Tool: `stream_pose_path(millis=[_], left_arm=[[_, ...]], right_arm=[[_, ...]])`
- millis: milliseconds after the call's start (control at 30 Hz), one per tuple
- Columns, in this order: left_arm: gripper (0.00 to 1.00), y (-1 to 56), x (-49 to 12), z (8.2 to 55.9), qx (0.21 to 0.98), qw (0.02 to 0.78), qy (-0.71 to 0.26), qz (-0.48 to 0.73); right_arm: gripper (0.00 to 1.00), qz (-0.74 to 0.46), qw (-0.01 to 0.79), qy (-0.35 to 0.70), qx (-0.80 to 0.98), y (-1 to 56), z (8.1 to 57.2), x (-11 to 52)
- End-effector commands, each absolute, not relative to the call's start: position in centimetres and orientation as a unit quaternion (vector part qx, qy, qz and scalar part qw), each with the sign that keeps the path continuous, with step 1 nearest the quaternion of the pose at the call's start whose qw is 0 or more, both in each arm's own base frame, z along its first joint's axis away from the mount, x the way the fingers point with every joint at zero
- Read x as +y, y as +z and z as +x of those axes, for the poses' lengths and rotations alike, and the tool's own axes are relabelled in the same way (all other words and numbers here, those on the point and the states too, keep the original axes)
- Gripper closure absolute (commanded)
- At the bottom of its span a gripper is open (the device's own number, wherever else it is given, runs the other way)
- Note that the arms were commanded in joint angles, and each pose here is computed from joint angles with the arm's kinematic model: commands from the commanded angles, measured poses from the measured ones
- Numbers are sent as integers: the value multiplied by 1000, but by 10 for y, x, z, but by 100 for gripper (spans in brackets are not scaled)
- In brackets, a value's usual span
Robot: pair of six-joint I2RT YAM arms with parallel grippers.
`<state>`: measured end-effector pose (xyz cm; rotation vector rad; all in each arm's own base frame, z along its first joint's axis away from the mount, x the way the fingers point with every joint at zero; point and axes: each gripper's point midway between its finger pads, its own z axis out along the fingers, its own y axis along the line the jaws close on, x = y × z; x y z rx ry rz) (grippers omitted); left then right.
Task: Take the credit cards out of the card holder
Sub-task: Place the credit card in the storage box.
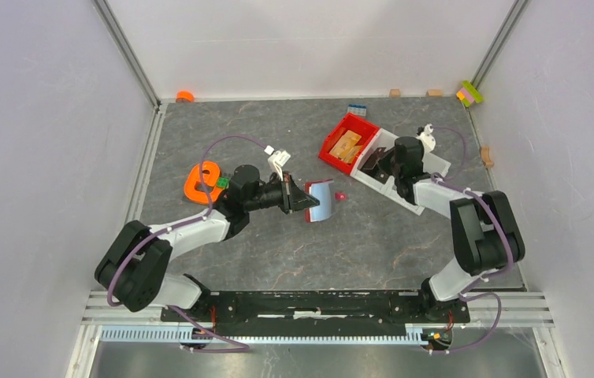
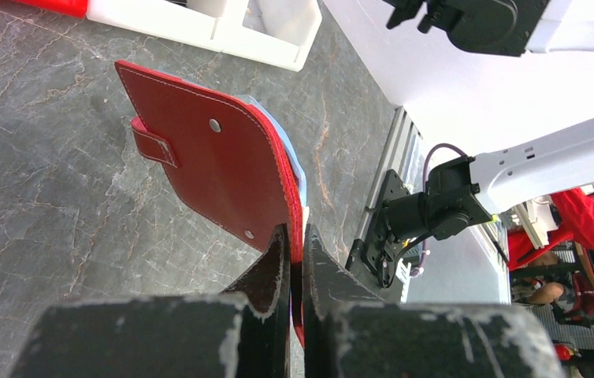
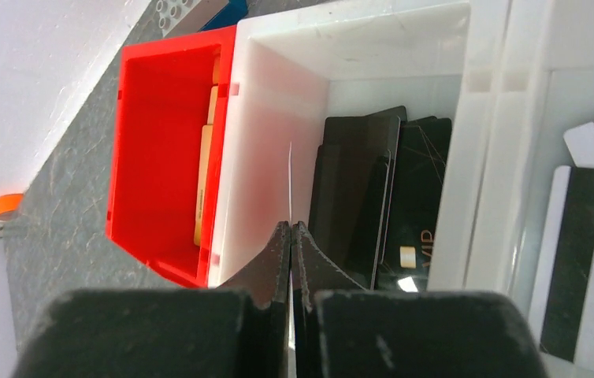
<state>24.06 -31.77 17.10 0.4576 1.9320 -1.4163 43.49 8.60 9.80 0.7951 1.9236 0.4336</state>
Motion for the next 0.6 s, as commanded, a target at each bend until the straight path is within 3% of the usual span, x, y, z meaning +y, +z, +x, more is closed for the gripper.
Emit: stream_pose_path(millis=[0,100,333,567], left_arm=[[98,193,-325,251,718,377,-551,196],[98,192,-325,251,719,376,-551,196],[98,190,-325,253,723,374,-548,191],[98,179,-327,255,736,361,-541,185]], right_arm=[[100,340,507,178,772,113,463,82],[97,346,505,161,774,104,468,76],[65,319,499,135,794,104,475,70],[55,178,531,176,810,152,466,96]])
